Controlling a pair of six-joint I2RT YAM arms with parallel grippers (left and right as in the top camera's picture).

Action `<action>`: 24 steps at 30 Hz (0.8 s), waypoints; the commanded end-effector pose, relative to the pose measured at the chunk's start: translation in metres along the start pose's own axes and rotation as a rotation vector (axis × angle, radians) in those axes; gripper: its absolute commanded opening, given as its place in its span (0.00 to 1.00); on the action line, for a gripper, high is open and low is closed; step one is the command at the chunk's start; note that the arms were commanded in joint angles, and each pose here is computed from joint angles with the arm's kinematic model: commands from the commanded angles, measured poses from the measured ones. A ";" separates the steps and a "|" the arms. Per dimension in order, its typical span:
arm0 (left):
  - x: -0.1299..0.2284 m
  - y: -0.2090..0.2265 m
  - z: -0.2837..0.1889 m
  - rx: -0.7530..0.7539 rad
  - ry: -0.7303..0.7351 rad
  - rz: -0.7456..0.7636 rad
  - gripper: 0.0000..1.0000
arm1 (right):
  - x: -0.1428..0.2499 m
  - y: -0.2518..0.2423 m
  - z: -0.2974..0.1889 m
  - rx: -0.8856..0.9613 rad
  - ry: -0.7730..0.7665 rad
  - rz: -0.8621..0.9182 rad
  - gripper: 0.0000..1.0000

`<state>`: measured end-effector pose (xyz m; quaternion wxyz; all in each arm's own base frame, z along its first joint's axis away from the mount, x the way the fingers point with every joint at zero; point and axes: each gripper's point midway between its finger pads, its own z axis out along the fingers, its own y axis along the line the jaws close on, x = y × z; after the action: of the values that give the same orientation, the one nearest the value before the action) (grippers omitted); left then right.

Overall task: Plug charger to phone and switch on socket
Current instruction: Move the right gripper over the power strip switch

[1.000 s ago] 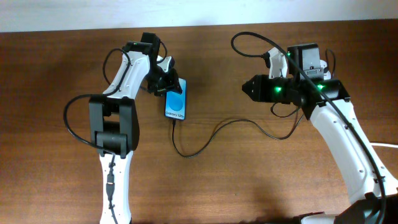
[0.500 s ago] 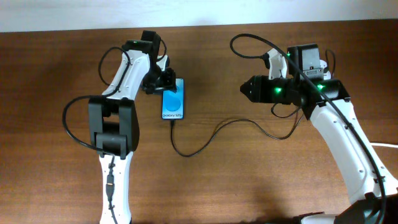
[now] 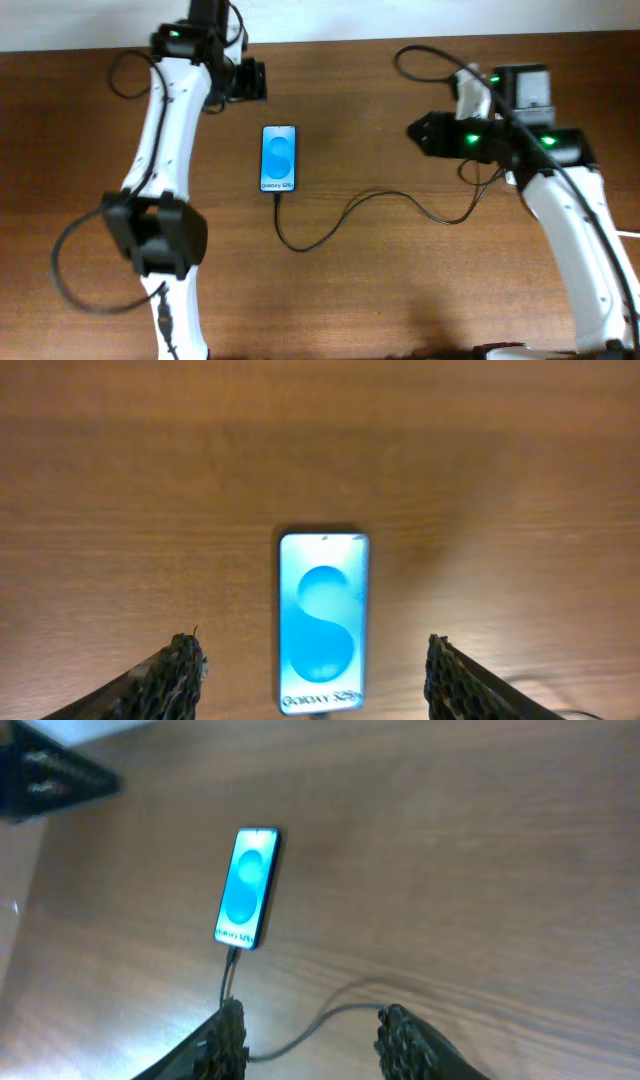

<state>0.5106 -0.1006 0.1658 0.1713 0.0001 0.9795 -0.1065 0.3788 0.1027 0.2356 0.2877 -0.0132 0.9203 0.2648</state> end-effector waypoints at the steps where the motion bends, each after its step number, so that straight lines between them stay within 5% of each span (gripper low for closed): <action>1: -0.013 -0.021 -0.090 0.050 -0.169 0.035 0.73 | -0.036 -0.024 -0.061 0.081 -0.155 0.031 0.46; 8: 0.006 -0.025 -0.127 0.056 -0.167 0.035 0.82 | -0.047 -0.143 -0.148 0.310 -0.351 0.282 0.51; 9: 0.008 -0.025 -0.127 0.055 -0.162 0.034 0.96 | -0.046 -0.165 -0.160 0.349 -0.378 0.324 0.52; 11: 0.008 -0.025 -0.127 0.055 -0.162 0.033 0.99 | -0.044 -0.190 -0.165 0.379 -0.386 0.372 0.54; 23: 0.009 -0.025 -0.127 0.055 -0.156 0.033 0.99 | -0.017 -0.346 -0.091 0.462 -0.274 0.567 0.63; 24: 0.009 -0.024 -0.127 0.054 -0.157 0.032 1.00 | -0.013 -0.357 -0.080 0.459 -0.259 0.579 0.77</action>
<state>0.4612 -0.0971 0.2724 0.2354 0.0072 0.9639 -0.1239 0.4041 -0.2357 0.1369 0.3102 0.3470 0.8753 0.1313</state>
